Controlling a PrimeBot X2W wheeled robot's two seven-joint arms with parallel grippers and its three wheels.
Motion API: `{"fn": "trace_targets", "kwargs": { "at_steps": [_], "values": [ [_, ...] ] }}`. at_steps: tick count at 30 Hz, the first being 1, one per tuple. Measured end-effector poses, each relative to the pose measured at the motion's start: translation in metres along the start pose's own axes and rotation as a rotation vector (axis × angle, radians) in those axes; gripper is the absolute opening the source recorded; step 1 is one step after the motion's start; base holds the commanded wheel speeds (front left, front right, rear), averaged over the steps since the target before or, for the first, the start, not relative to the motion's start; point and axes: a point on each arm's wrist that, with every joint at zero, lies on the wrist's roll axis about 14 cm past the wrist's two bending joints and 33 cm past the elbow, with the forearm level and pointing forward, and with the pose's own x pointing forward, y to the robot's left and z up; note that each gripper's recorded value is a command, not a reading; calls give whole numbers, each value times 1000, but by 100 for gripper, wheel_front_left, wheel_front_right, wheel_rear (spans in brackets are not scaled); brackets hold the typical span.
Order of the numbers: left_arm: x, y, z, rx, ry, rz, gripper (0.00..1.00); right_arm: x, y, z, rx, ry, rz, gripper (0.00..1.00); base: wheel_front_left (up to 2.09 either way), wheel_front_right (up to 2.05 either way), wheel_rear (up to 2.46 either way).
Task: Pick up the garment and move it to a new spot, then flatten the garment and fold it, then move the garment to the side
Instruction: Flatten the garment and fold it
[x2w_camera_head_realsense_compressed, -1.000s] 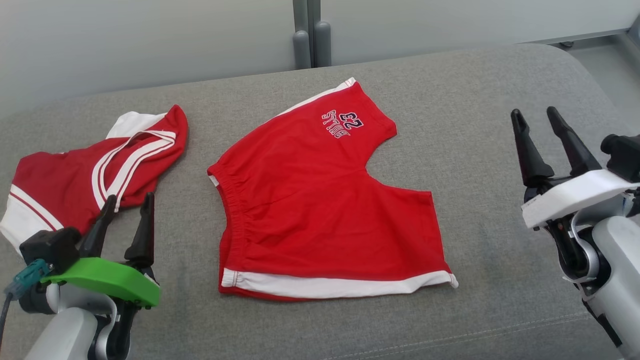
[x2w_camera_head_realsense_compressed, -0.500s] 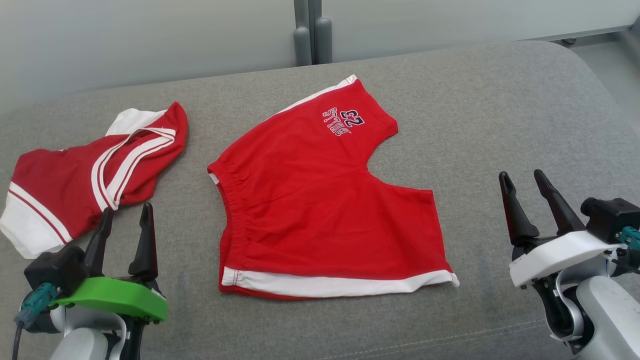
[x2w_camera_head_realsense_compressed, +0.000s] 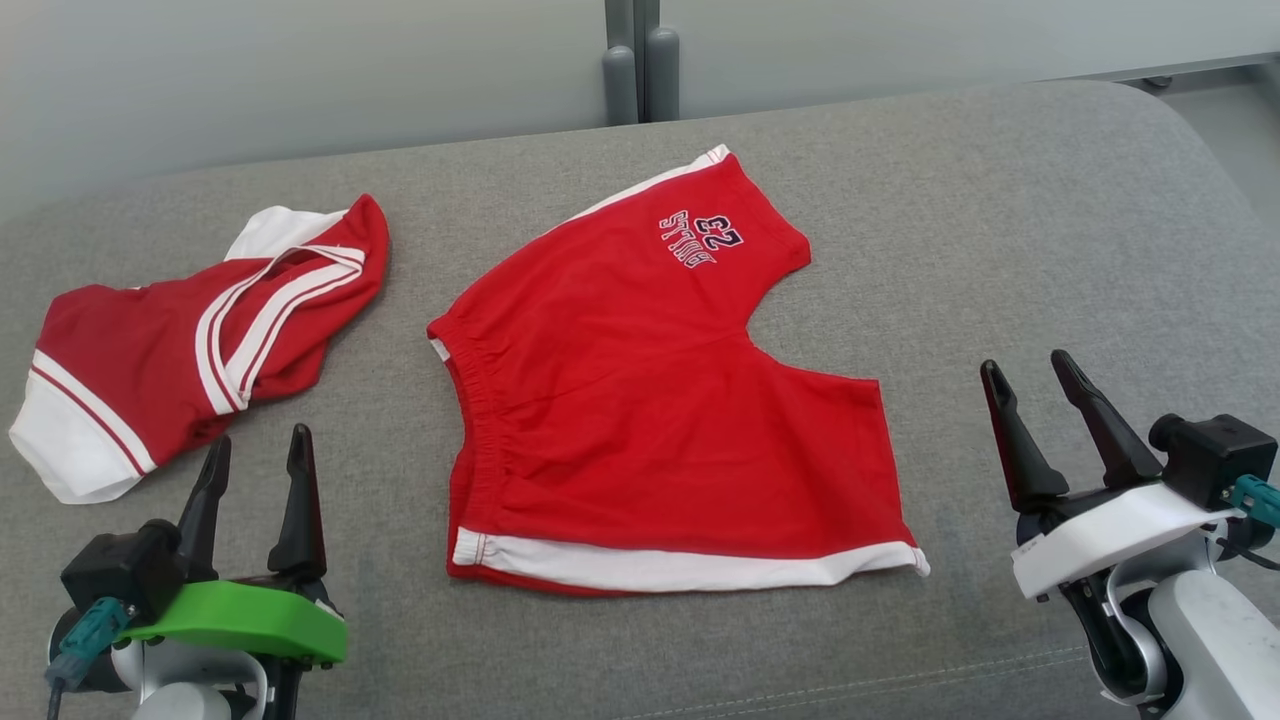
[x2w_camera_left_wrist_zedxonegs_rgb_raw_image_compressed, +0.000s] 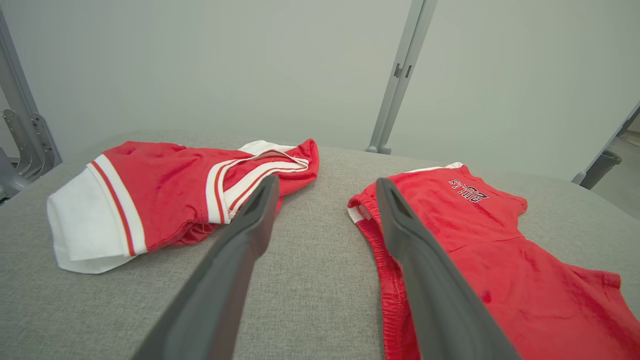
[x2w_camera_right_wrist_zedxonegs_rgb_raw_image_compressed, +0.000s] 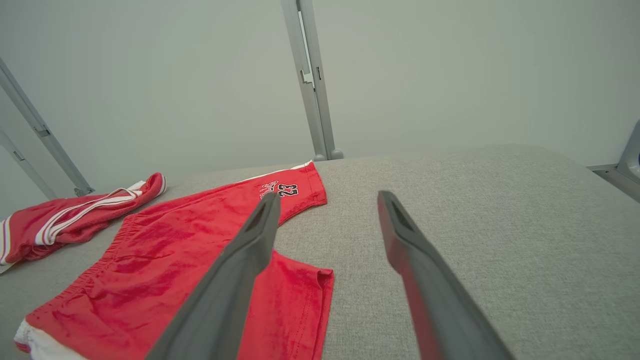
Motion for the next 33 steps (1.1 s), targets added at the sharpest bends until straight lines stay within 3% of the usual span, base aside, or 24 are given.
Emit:
{"fn": "trace_targets", "kwargs": {
  "at_steps": [13, 33],
  "values": [
    [-3, -2, -2, -10, -5, -12, 100, -5, 0, -7, 33, 6, -18, 100, 0, 0, 0],
    [-23, -36, -65, -56, 186, -149, 100, -51, 12, -113, 242, 331, -52, 100, 0, 0, 0]
  ]
}}
